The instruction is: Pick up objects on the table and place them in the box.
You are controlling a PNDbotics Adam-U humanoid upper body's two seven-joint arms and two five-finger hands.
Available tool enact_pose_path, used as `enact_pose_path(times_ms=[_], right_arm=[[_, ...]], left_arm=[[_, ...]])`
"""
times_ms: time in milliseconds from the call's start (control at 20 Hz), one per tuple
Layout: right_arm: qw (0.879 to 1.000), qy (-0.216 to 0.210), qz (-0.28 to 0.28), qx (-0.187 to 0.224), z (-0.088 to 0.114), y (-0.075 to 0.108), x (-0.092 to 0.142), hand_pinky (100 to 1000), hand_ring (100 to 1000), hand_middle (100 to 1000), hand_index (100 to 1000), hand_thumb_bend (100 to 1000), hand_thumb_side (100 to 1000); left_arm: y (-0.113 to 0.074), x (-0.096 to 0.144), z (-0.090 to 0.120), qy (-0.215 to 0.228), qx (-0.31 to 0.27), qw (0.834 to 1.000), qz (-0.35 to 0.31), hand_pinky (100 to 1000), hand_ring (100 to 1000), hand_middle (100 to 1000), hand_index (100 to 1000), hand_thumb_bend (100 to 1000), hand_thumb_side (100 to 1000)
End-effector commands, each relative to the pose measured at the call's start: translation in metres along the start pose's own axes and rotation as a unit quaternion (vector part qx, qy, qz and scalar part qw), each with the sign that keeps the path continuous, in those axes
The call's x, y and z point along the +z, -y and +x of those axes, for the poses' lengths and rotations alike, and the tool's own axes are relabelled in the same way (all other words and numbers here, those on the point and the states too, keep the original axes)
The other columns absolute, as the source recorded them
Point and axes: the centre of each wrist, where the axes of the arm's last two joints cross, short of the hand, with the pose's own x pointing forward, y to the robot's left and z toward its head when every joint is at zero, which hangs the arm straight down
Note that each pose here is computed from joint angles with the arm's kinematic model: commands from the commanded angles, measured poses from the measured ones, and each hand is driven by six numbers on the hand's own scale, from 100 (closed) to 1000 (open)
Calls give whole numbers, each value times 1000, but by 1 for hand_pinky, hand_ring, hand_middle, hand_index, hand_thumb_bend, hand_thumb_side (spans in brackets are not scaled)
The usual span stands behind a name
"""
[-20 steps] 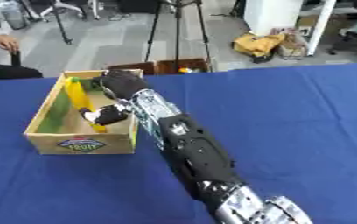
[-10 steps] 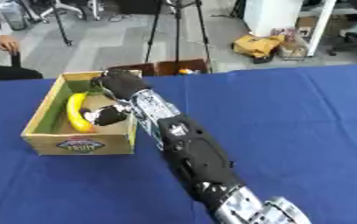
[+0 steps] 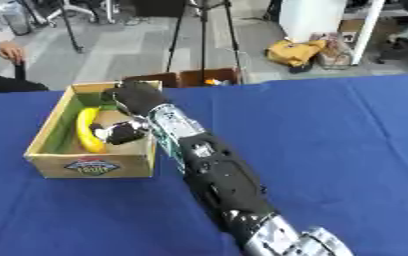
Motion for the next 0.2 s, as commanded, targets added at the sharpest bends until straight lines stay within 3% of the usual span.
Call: enact_pose_path(times_ms=[50, 200], right_arm=[[997, 6, -71, -12, 1, 30, -3, 569, 822, 402, 843, 335, 756], [993, 9, -114, -31, 3, 43, -1, 569, 821, 416, 845, 329, 760]], left_arm=[[1, -5, 5, 15, 3, 1000, -3, 341, 494, 568, 767, 100, 827], [1, -5, 5, 15, 3, 1000, -3, 340, 494, 568, 767, 100, 826]])
